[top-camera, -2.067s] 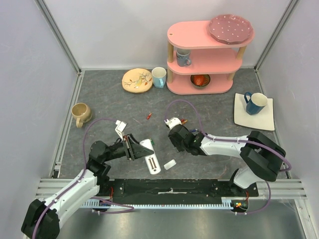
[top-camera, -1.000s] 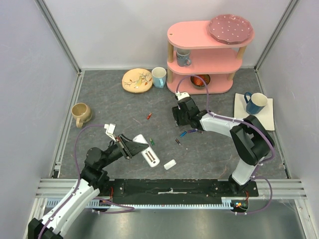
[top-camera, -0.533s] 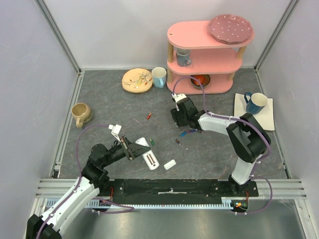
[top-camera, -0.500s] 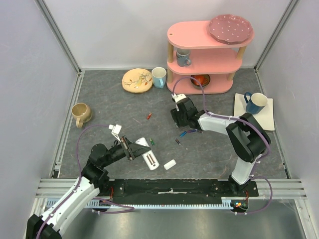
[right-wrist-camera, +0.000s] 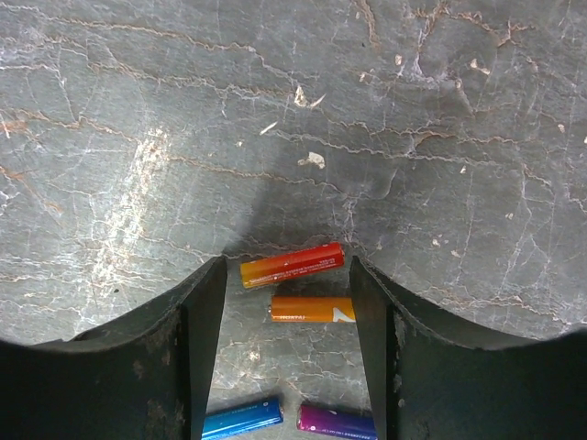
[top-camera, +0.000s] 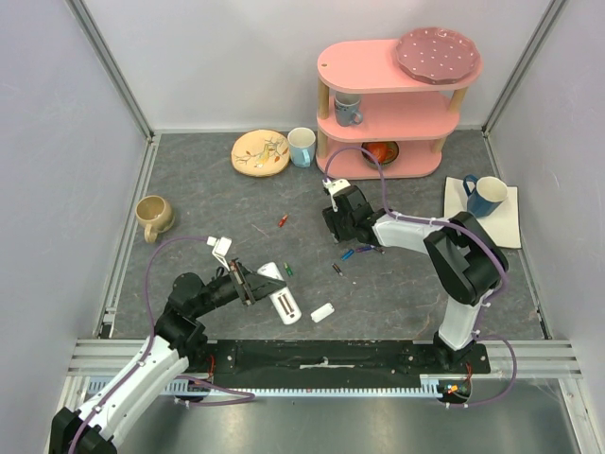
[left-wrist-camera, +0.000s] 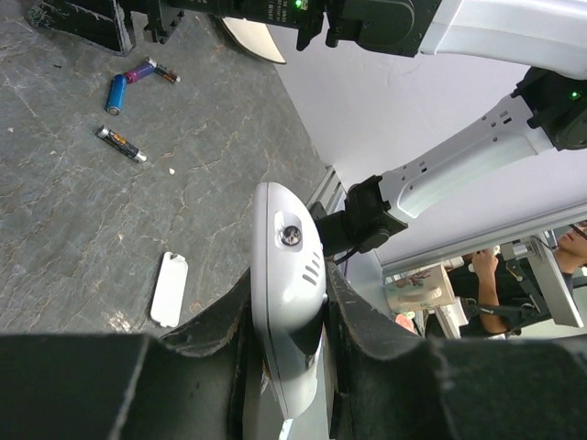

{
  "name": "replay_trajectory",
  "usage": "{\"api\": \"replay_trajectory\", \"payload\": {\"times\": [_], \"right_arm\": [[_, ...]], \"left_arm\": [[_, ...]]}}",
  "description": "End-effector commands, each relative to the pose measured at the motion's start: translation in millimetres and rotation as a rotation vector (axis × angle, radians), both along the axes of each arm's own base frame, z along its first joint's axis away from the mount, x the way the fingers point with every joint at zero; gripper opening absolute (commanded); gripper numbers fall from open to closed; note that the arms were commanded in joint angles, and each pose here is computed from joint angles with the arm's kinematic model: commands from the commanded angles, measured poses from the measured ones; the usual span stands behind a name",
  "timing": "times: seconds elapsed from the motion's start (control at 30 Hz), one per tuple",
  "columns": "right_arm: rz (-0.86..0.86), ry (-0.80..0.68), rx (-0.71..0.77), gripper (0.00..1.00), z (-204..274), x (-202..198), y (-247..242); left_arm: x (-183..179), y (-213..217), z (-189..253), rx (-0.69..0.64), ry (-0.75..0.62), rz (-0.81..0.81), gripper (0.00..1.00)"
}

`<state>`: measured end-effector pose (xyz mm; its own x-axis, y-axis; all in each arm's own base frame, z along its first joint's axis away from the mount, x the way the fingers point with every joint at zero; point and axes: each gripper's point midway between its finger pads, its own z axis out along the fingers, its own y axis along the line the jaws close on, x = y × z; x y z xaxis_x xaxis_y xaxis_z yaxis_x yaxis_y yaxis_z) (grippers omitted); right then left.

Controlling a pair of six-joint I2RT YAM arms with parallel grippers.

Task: Load the batteries into the remote control
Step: Adjust the battery at the center of the board.

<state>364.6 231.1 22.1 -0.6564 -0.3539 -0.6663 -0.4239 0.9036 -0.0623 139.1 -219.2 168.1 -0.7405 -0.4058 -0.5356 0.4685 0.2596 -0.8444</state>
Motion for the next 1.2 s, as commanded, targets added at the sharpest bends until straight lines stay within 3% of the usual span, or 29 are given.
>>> {"api": "replay_trajectory", "payload": {"times": [0.0,0.83,0.97,1.17], "right_arm": [[0.021,-0.04,0.025,0.63,10,13,11],[0.017,-0.001,0.021,0.48,-5,5,9],[0.02,-0.001,0.038,0.41,-2,3,11],[0.161,-0.042,0.105,0.34,28,-11,36]], "left_arm": [[-6,-2,28,-0.031,-0.118,-0.039,0.02],[-9,-1,25,-0.038,-0.113,-0.051,0.02],[-9,-2,24,-0.037,-0.109,-0.051,0.02],[-9,-1,25,-0.04,-0.113,-0.049,0.02]]}}
